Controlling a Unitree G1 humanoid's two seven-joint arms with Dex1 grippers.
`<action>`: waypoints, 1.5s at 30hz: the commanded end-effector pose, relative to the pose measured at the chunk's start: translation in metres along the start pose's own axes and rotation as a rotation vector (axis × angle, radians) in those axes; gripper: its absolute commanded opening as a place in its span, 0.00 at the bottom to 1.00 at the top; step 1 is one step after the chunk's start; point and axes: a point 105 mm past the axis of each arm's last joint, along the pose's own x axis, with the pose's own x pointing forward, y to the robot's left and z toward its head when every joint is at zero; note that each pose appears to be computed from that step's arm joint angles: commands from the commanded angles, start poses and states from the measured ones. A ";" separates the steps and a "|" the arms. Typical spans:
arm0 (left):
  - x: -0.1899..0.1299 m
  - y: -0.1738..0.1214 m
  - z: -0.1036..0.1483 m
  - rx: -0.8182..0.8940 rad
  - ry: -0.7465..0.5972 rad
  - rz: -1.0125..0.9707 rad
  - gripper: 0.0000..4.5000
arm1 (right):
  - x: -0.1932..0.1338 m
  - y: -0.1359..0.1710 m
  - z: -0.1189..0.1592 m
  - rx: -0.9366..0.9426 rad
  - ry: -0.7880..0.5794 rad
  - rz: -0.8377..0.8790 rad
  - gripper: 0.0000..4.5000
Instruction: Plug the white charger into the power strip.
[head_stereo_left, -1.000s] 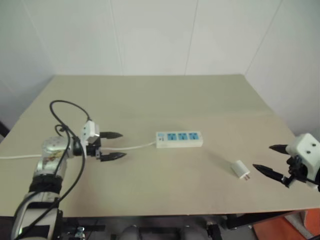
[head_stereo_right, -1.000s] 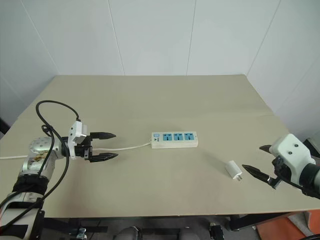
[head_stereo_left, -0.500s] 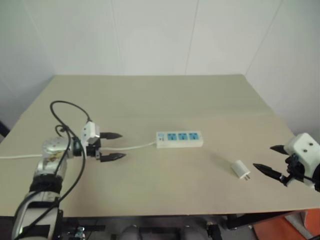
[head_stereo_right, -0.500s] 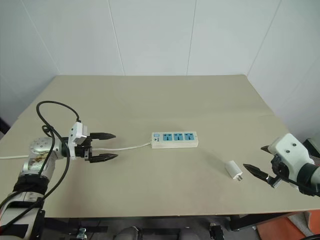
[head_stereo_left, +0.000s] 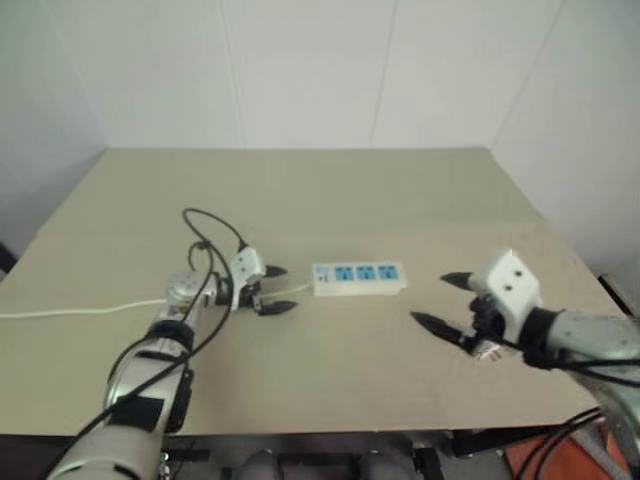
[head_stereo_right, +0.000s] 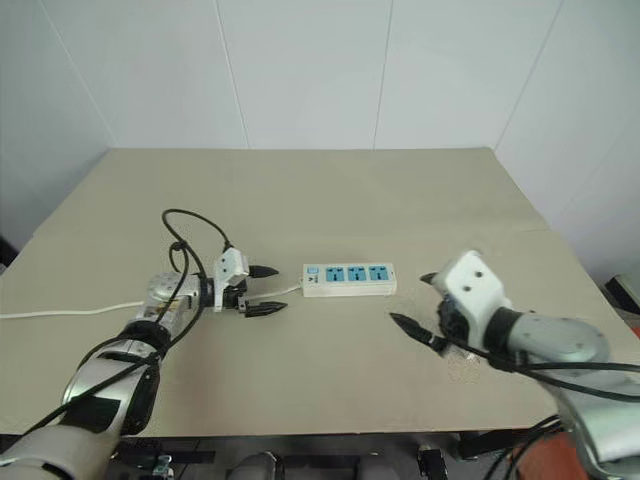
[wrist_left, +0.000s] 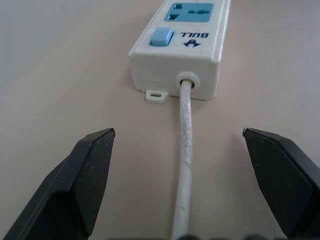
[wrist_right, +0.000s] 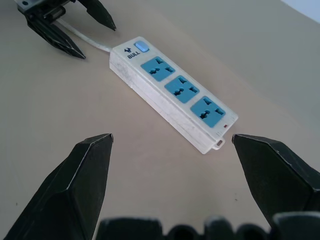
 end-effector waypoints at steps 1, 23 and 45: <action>0.006 0.007 0.003 0.001 0.060 0.017 0.99 | -0.001 0.003 0.011 -0.026 -0.021 -0.038 1.00; 0.015 -0.004 0.025 -0.074 -0.022 -0.140 0.00 | 0.019 0.009 0.011 0.005 0.014 -0.054 1.00; -0.046 -0.085 0.020 -0.182 0.054 -0.276 0.14 | 0.053 0.007 0.011 -0.025 -0.021 0.042 1.00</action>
